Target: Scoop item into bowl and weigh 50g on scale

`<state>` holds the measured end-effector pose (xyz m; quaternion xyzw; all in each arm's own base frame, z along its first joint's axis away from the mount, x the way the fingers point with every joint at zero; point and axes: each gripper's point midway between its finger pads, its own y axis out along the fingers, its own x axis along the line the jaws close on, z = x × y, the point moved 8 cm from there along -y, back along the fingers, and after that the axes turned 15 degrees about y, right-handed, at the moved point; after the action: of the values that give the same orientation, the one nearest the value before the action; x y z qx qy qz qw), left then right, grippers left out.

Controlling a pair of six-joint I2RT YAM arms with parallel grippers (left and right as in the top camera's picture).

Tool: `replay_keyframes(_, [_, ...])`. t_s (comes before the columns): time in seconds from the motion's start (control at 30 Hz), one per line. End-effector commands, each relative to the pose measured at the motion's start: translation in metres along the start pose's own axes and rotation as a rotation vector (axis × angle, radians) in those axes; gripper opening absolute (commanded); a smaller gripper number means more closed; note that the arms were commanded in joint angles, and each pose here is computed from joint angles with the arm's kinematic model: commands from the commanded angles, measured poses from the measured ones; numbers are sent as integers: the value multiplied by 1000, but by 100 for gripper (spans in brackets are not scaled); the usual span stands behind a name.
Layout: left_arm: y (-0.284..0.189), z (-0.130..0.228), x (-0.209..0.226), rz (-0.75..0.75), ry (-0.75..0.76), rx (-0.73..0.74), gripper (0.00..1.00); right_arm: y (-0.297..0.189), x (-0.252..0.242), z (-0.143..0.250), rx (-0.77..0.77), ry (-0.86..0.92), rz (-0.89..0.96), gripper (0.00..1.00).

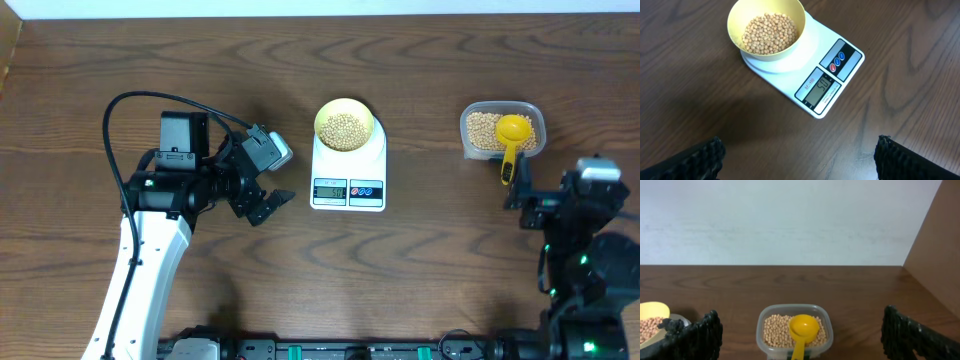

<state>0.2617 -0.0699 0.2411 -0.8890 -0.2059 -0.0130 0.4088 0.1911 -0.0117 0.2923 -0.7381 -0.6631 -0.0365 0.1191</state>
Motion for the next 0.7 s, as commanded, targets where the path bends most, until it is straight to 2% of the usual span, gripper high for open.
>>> replay_keyframes(0.0, [1,2,2,-1,9,7,98,-7,-3,23,-17,-11,-26,99])
replay_keyframes(0.23, [1,2,2,-1,9,7,98,-15,-11,57,-62,-8,-41,99])
replay_keyframes(0.67, [1,2,2,-1,9,7,98,-16,-18,89,-190,-12,-67,99])
